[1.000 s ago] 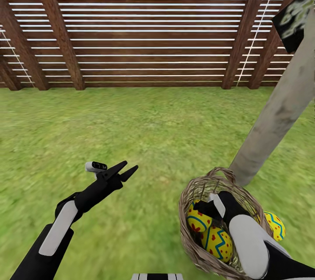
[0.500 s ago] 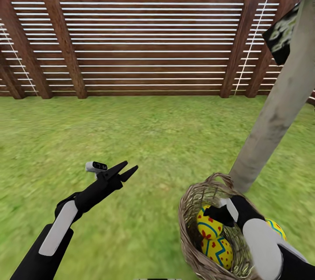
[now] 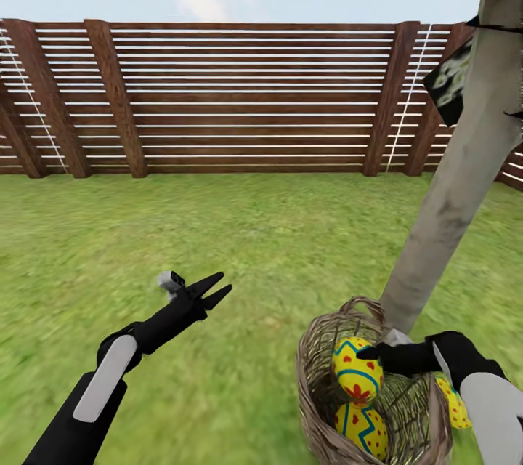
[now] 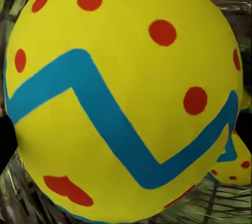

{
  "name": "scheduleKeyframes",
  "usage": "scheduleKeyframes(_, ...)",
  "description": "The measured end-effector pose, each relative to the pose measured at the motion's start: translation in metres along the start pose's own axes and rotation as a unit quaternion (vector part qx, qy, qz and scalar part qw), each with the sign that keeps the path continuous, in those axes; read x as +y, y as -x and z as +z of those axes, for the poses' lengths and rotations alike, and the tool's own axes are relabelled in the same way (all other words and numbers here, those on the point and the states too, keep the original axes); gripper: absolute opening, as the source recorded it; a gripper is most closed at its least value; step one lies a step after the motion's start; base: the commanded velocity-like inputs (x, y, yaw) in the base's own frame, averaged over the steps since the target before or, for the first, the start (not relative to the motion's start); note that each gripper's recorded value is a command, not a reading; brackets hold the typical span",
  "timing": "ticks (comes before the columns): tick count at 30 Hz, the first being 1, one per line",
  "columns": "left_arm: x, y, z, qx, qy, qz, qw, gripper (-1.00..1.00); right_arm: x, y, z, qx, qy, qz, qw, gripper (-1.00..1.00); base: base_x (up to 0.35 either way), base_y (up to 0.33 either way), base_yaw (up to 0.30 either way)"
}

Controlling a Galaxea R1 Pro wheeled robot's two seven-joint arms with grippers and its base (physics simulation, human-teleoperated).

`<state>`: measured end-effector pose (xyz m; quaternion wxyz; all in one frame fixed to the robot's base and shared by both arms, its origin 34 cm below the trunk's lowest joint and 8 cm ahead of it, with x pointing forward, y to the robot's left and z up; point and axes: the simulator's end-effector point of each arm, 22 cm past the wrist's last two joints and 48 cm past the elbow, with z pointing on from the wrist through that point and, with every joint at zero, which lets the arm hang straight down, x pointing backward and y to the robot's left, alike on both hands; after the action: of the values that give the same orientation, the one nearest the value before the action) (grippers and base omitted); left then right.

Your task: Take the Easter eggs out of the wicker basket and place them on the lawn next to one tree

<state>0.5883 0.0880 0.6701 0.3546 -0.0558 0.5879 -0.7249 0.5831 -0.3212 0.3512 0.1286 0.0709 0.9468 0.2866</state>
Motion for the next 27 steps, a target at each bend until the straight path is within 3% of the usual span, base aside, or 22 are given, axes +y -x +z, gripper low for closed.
scheduleKeyframes(3, -0.003, 0.001, 0.002, 0.001, 0.007, 0.004, 1.0, 1.0, 0.02, 0.017, -0.036, -0.024, 0.076, -0.009, 0.9968, -1.0, 0.0, 0.0, 0.0)
scheduleKeyframes(5, -0.007, 0.002, 0.003, 0.0, 0.005, 0.007, 1.0, 1.0, 0.026, 0.022, -0.056, -0.034, 0.106, -0.012, 0.9937, -1.0, 0.0, 0.0, 0.0)
scheduleKeyframes(7, -0.011, 0.002, 0.003, 0.001, 0.004, 0.009, 0.9999, 1.0, 0.031, 0.029, -0.09, -0.048, 0.151, -0.014, 0.9873, -1.0, 0.0, 0.0, 0.0)
scheduleKeyframes(12, -0.024, 0.003, 0.005, 0.005, -0.004, 0.016, 0.9998, 1.0, 0.049, 0.035, -0.115, -0.063, 0.195, -0.027, 0.9783, -1.0, -0.141, 0.0, 0.0)
scheduleKeyframes(14, -0.029, 0.003, 0.006, 0.006, -0.006, 0.02, 0.9998, 1.0, 0.053, 0.038, -0.124, -0.071, 0.204, -0.034, 0.9758, -1.0, -0.328, 0.0, 0.0)
scheduleKeyframes(17, -0.037, 0.003, 0.007, 0.007, -0.011, 0.026, 0.9996, 1.0, 0.059, 0.042, -0.131, -0.088, 0.206, -0.072, 0.972, -1.0, -0.339, 0.0, 0.0)
scheduleKeyframes(21, -0.057, 0.003, 0.011, 0.01, -0.025, 0.043, 0.9987, 1.0, 0.065, 0.044, -0.137, -0.099, 0.206, -0.096, 0.9689, -1.0, -0.24, 0.0, 0.0)
scheduleKeyframes(27, -0.074, 0.0, 0.017, 0.009, -0.039, 0.049, 0.998, 1.0, 0.072, 0.047, -0.147, -0.109, 0.206, -0.109, 0.9664, -1.0, -0.014, 0.0, 0.0)
